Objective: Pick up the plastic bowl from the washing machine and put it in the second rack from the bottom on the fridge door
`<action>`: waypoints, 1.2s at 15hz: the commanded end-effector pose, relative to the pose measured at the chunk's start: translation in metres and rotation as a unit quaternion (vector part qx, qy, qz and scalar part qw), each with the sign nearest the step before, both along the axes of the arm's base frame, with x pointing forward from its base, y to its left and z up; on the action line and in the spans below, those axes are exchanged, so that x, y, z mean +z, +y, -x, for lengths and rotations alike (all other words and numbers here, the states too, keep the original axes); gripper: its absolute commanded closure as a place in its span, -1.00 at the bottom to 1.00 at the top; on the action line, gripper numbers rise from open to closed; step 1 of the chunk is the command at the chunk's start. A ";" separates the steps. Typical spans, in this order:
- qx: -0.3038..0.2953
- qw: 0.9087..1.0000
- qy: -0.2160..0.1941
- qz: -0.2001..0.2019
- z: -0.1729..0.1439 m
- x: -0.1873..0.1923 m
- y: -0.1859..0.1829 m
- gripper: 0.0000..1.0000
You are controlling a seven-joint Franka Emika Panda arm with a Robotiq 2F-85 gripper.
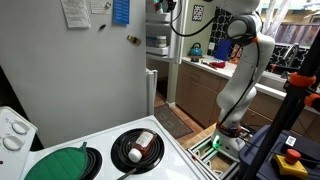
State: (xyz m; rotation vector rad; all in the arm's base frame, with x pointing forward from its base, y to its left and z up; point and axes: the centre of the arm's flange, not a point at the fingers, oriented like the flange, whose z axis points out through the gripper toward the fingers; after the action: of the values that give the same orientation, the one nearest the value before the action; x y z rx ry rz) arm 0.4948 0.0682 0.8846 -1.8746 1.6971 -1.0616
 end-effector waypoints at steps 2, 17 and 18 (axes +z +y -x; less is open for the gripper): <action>0.055 0.997 0.014 0.056 0.016 0.013 -0.003 -1.00; 0.192 0.969 0.049 0.150 0.079 -0.027 -0.021 -1.00; 0.201 0.967 0.037 0.152 0.083 -0.028 -0.021 -1.00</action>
State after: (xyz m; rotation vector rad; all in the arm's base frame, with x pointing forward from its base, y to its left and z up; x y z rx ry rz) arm 0.4398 0.0546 0.8819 -2.3542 1.2567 -1.1380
